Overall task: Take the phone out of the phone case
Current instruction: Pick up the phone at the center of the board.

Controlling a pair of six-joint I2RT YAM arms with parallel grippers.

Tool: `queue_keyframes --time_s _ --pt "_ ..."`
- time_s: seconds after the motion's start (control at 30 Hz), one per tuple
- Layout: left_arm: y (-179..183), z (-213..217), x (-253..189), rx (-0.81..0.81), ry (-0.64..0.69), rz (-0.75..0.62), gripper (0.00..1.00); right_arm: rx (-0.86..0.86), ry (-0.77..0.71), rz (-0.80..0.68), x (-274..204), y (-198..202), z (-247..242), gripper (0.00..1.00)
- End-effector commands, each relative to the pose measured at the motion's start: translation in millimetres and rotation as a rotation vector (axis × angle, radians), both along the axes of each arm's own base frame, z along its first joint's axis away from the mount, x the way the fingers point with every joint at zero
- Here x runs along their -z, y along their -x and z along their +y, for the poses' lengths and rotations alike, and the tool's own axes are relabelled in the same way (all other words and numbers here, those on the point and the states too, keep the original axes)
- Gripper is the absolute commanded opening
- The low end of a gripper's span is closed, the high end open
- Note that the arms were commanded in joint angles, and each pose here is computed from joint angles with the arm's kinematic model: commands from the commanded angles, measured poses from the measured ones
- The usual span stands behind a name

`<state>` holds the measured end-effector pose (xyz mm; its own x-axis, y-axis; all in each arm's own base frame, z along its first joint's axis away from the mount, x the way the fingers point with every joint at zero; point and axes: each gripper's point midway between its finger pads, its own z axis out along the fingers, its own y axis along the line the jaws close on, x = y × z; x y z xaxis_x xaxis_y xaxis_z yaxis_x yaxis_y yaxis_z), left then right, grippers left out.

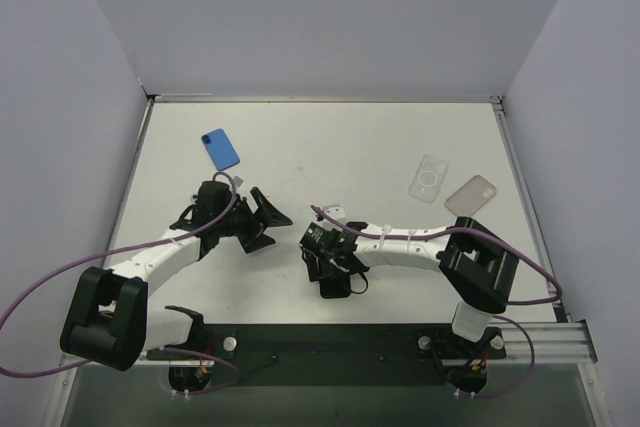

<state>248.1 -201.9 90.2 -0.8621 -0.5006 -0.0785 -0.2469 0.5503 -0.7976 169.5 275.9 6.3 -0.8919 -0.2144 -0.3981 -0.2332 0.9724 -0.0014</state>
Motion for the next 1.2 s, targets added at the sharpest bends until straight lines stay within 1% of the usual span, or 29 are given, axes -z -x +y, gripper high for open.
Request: queue_keyframes --time_s 0.0,0.07,0.1,0.2,0.23,0.27,0.3,0.33,0.4,0.43,0.6,0.63,0.67,0.83,0.87,0.93,0.97,1.03,1.1,1.17 --pt "-14.9 -4.8 -21.7 -0.003 0.023 -0.078 0.95 0.064 0.033 0.066 9.2 18.5 -17.7 0.83" --pt "-14.9 -5.5 -21.4 -0.001 0.024 -0.076 0.96 0.075 0.034 0.067 11.1 18.0 -16.6 0.82" --pt "-15.6 -5.7 -21.6 -0.001 0.025 -0.079 0.96 0.079 0.034 0.068 12.4 17.3 -16.1 0.80" --pt "-15.3 -6.3 -22.9 0.003 0.028 -0.082 0.96 0.084 0.022 0.054 13.8 14.1 -14.9 0.52" --pt "-14.7 -6.0 -22.0 0.005 0.026 -0.081 0.96 0.086 0.009 0.050 13.6 12.4 -13.0 0.37" --pt "-13.3 -7.0 -21.4 0.011 0.024 -0.080 0.96 0.090 0.003 0.044 12.5 10.6 -12.8 0.30" --pt "-11.4 -7.3 -19.2 0.013 0.015 -0.066 0.95 0.090 -0.007 0.036 10.3 9.6 -12.1 0.26" --pt "-10.4 -6.0 -14.1 0.009 -0.008 -0.051 0.93 0.089 -0.007 0.028 9.2 8.1 -12.8 0.19" --pt "-4.3 -12.7 -6.7 0.041 -0.020 -0.018 0.90 0.086 -0.022 0.008 2.7 3.5 -11.2 0.16" --pt "-0.7 -17.5 -4.7 0.061 -0.012 -0.007 0.90 0.074 -0.020 -0.006 0.1 1.0 -12.4 0.11" --pt "6.3 -45.7 3.5 0.124 0.058 -0.009 0.89 0.041 -0.087 -0.074 -22.8 -10.2 -10.2 0.05" --pt "7.8 -49.8 9.5 0.128 0.067 0.014 0.89 0.034 -0.094 -0.075 -22.6 -9.4 -12.0 0.03" --pt "5.6 -54.6 8.3 0.138 0.083 -0.004 0.89 0.023 -0.119 -0.077 -28.9 -9.4 -10.1 0.00" --pt "16.5 -78.4 28.7 0.231 0.102 0.037 0.89 0.017 -0.179 -0.084 -38.4 -14.2 -9.0 0.00" --pt "16.2 -82.8 29.1 0.240 0.111 0.028 0.88 0.020 -0.183 -0.082 -38.8 -14.8 -8.7 0.00" --pt "22.3 -90.7 36.2 0.253 0.125 0.052 0.88 0.004 -0.203 -0.072 -40.5 -13.6 -4.0 0.00" --pt "21.2 -96.0 33.3 0.260 0.146 0.033 0.88 -0.002 -0.213 -0.073 -42.6 -13.7 -1.8 0.00" --pt "25.9 -103.3 37.0 0.272 0.162 0.058 0.86 -0.021 -0.238 -0.062 -44.5 -12.0 4.3 0.00" --pt "24.4 -110.9 30.5 0.275 0.204 0.044 0.86 -0.038 -0.256 -0.052 -47.3 -11.1 9.7 0.00" --pt "24.1 -116.1 29.6 0.287 0.225 0.035 0.81 -0.050 -0.273 -0.053 -50.1 -11.6 14.3 0.00"
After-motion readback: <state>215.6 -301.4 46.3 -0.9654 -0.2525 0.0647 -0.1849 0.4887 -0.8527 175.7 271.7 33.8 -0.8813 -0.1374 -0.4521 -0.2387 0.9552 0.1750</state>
